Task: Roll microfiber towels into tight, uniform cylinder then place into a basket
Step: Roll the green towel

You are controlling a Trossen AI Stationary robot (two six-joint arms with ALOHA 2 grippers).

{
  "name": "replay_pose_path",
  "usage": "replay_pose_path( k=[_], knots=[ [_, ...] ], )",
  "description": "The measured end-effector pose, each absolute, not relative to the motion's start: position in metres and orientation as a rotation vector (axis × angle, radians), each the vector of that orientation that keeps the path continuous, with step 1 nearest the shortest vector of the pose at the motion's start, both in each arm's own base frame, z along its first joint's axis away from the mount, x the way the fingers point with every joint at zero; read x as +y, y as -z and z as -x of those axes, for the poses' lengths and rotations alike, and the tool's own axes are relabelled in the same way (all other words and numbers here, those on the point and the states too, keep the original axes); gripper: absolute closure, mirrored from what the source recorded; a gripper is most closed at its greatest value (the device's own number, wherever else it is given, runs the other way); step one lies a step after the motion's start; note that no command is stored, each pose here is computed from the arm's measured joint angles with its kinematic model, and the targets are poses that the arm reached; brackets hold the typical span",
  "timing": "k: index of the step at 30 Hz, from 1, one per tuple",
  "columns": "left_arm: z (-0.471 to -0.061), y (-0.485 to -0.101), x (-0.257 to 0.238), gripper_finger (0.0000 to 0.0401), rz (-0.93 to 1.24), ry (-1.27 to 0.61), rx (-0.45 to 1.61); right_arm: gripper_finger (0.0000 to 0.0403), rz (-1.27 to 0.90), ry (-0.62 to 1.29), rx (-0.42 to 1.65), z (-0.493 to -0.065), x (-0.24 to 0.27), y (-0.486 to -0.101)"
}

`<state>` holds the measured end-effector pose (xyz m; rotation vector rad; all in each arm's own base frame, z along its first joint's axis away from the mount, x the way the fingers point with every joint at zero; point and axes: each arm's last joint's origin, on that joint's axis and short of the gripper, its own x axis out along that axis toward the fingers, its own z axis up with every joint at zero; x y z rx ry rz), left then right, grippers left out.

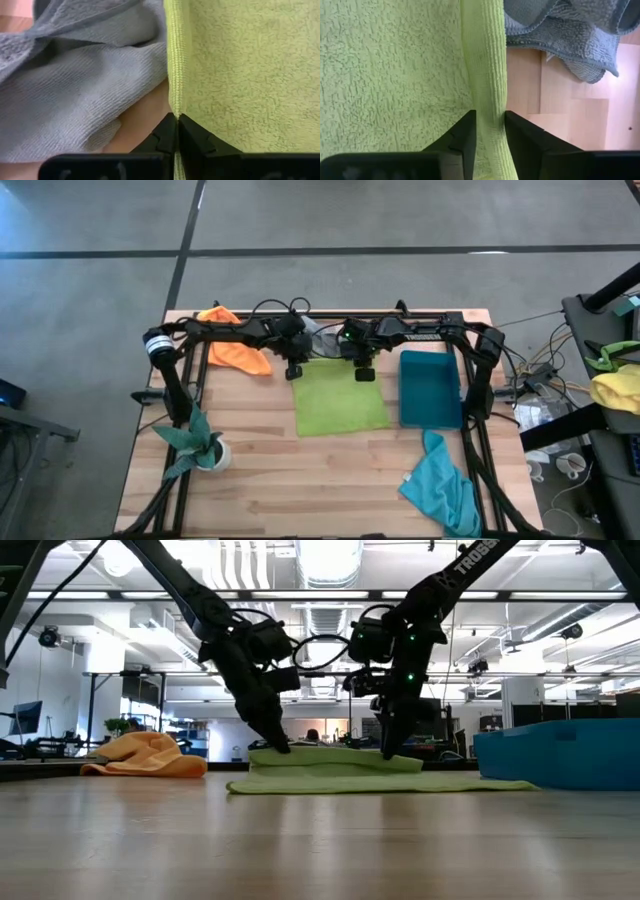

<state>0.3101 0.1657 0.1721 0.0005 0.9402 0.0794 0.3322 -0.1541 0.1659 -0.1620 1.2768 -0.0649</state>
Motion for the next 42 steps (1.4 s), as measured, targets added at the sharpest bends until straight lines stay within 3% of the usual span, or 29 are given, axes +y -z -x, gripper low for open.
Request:
replay_pose_path(
  k=[8,11,16,18,24,31,42],
  knots=[
    [-0.312,-0.172,0.163,0.0401,-0.009,-0.091,0.949,0.0286,0.176,0.024,1.282,-0.325,-0.167,-0.162],
    [-0.312,-0.173,0.161,0.0401,-0.011,-0.090,0.949,0.0309,0.178,0.016,1.302,-0.325,-0.170,-0.154],
    [-0.310,-0.172,0.158,0.0401,-0.013,-0.095,0.981,0.0383,0.220,0.043,1.345,-0.325,-0.171,-0.148],
    [-0.310,-0.171,0.156,0.0401,-0.013,-0.095,1.002,0.0389,0.223,0.056,1.357,-0.326,-0.168,-0.150],
    [-0.314,-0.171,0.140,0.0401,-0.018,-0.095,1.025,0.0393,0.247,0.049,1.407,-0.324,-0.150,-0.151],
    [-0.318,-0.172,0.133,0.0401,-0.148,-0.268,1.072,0.0394,0.317,0.203,1.380,-0.330,-0.153,-0.152],
    [-0.329,-0.170,0.099,0.0401,-0.359,-0.222,1.104,0.0394,0.434,0.215,1.396,-0.323,-0.119,-0.128]
  ],
)
